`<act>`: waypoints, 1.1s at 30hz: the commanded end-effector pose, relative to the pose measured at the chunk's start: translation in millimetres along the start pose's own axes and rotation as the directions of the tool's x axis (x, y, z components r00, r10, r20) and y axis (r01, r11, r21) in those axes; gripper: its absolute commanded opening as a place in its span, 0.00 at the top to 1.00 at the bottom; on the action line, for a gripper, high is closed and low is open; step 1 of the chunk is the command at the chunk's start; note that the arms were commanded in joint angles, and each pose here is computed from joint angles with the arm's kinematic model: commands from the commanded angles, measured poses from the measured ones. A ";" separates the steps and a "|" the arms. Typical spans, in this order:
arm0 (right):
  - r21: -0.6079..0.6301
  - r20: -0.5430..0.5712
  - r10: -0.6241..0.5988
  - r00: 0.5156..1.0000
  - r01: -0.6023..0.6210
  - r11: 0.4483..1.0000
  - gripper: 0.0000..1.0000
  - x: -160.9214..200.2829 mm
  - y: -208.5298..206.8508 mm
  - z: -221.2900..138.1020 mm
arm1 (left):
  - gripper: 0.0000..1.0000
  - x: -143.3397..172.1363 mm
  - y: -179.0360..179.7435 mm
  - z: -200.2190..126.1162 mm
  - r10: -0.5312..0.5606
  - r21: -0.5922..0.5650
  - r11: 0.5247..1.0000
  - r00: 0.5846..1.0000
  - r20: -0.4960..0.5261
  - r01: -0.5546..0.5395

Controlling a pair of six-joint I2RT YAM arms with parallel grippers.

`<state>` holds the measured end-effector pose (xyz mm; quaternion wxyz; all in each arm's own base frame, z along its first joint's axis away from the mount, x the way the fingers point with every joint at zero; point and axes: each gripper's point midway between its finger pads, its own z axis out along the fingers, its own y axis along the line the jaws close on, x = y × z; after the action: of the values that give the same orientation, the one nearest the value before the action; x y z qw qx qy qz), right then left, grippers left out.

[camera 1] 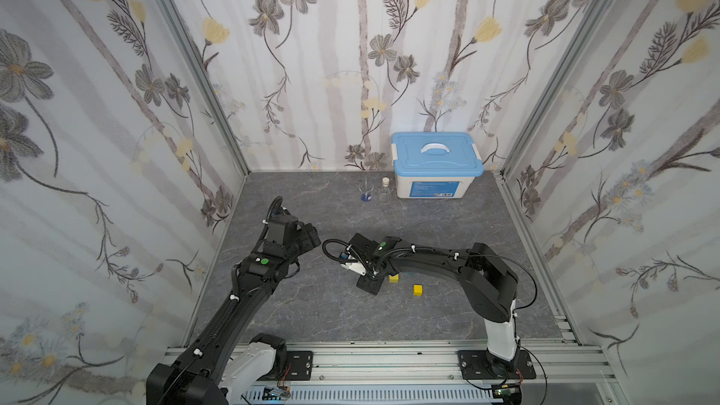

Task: Assemble a carrot with building blocks
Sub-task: Assemble the building block at the center of the board.

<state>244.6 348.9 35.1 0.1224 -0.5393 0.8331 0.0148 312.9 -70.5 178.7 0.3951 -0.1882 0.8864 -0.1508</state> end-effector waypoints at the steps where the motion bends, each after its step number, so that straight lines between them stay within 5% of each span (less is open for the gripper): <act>1: -0.021 -0.025 -0.023 0.999 0.022 1.000 0.39 3.7 2.5 4.1 | 0.12 -7.2 0.1 0.1 -0.027 -0.007 1.000 0.999 0.032 0.028; 4: -0.033 -0.028 -0.023 0.999 0.022 0.999 0.41 4.4 3.2 6.4 | 0.12 -8.0 1.4 0.1 -0.028 -0.014 0.999 0.999 0.037 0.029; 7: -0.035 -0.032 -0.018 0.999 0.017 0.999 0.57 6.3 0.1 7.5 | 0.12 -9.5 2.8 0.0 -0.027 -0.023 0.999 0.999 0.044 0.028; 14: -0.045 -0.012 -0.036 0.999 0.036 0.998 0.75 3.1 -12.3 3.6 | 0.12 -14.7 0.6 1.3 -0.037 -0.024 0.999 0.998 0.058 0.038; 24: -0.075 0.044 -0.176 0.983 0.179 0.981 0.99 -2.0 -36.0 -4.8 | 0.12 -23.5 -7.1 7.4 -0.066 -0.010 0.998 0.995 0.071 0.067; 33: 0.030 0.045 -0.337 0.940 0.336 0.941 0.98 -6.0 -68.2 -15.7 | 0.12 -28.6 -13.3 14.6 -0.084 0.000 0.996 0.993 0.078 0.085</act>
<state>293.9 327.4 50.1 0.1368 -0.6410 0.7551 0.0175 336.0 -70.5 183.1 0.4046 -0.2199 0.8751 -0.1487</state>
